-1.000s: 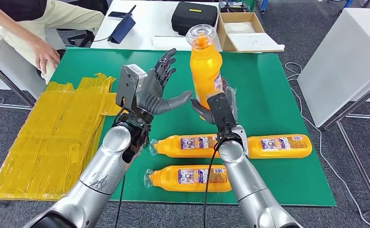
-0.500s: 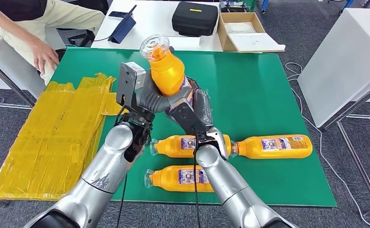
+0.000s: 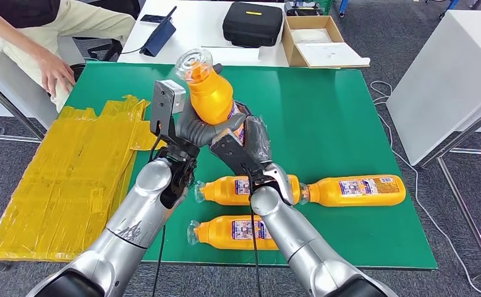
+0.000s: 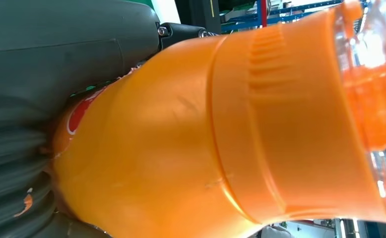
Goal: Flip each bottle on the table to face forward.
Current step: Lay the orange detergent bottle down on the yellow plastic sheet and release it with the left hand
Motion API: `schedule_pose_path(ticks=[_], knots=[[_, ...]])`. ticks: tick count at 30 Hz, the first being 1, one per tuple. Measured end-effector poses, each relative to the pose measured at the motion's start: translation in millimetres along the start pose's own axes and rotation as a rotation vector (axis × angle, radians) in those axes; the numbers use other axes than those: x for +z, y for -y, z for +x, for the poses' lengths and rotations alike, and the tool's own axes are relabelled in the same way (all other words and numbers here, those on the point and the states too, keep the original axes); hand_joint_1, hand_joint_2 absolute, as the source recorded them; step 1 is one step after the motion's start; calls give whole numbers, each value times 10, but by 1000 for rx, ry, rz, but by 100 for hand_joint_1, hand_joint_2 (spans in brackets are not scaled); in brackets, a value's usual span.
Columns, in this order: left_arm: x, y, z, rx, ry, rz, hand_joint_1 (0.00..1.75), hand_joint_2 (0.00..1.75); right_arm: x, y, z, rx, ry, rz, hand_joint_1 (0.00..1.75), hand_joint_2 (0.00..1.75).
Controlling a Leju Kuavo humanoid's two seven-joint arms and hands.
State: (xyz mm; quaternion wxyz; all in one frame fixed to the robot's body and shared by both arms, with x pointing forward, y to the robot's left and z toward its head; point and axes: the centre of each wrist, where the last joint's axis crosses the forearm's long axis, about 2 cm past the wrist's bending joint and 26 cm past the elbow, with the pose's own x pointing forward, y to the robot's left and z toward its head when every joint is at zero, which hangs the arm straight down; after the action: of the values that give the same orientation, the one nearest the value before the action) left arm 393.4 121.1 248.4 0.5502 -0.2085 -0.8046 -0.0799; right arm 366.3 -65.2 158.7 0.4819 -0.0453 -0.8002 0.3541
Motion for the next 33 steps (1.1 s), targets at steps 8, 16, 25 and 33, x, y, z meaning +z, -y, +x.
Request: schedule_pose_path(ticks=[8, 16, 25, 33], knots=[[6, -12, -19, 1, -7, 5, 0, 175, 2, -5, -17, 7, -7, 10, 175, 175], [7, -14, -21, 2, -7, 6, 0, 175, 0, -4, -21, 9, -8, 12, 175, 175], [88, -46, -114, 33, -14, 24, 155, 175, 50, -88, -53, 21, -18, 64, 175, 175], [165, -95, -174, 70, 12, 96, 175, 175, 74, -132, -72, -33, -45, 70, 175, 175]])
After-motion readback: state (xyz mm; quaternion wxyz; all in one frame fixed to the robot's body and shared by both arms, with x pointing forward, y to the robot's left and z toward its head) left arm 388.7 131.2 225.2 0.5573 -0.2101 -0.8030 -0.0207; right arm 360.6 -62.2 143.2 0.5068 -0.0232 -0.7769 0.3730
